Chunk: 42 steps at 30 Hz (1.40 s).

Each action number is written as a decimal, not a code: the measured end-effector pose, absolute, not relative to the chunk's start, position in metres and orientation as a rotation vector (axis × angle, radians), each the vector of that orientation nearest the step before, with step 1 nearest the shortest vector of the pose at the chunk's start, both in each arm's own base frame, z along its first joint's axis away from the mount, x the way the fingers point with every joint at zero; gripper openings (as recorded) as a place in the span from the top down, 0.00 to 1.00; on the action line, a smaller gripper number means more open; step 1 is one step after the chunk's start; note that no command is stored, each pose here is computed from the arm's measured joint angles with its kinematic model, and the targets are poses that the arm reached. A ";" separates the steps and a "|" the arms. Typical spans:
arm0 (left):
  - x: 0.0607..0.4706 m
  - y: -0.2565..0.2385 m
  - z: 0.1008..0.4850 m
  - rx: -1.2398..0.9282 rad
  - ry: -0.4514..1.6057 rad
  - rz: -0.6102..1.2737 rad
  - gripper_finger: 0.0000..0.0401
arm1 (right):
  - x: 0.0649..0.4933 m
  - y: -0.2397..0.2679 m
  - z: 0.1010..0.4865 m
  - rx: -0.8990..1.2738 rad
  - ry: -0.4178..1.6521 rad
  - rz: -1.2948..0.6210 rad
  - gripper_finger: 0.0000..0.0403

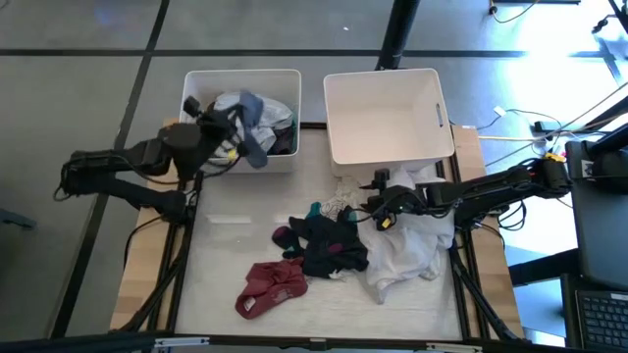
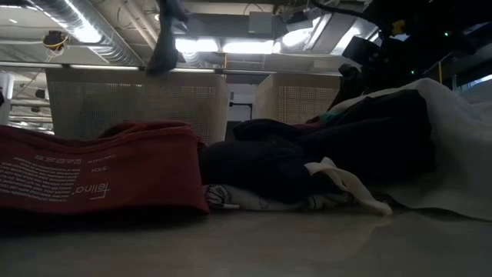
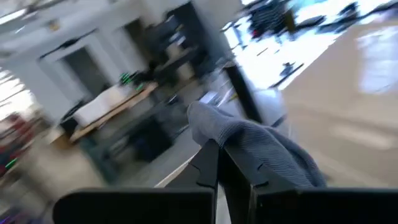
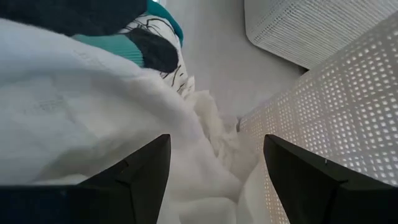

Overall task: Sort clothes
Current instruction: Put the blue towel into the left white laundry bin, then put the dark red shirt into the left white laundry bin

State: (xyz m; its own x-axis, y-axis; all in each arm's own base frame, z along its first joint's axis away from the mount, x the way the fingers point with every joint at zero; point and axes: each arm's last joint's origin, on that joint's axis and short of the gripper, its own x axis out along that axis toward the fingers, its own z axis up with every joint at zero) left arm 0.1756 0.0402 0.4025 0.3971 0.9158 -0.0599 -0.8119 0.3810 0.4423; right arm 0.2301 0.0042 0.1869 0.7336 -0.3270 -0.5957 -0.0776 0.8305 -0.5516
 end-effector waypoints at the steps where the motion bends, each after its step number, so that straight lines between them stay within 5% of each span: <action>1: 0.175 0.047 0.399 0.366 0.335 1.161 0.99 | 0.231 0.004 0.186 -0.588 0.744 -0.145 0.36; 10: 0.167 0.087 0.368 0.247 0.389 1.304 0.93 | 0.232 0.005 0.186 -0.584 0.742 -0.136 0.36; 17: 0.163 0.093 0.348 0.093 0.486 1.193 0.75 | 0.232 0.005 0.186 -0.580 0.739 -0.124 0.36; 25: 0.151 0.078 0.365 -0.234 0.570 0.861 0.57 | 0.232 0.005 0.186 -0.576 0.737 -0.112 0.36; 32: 0.171 0.045 0.365 -0.342 0.537 0.408 0.55 | 0.232 0.005 0.186 -0.576 0.737 -0.112 0.36; 42: 0.216 -0.020 0.331 -0.339 0.600 0.109 0.55 | 0.232 0.005 0.185 -0.576 0.738 -0.111 0.36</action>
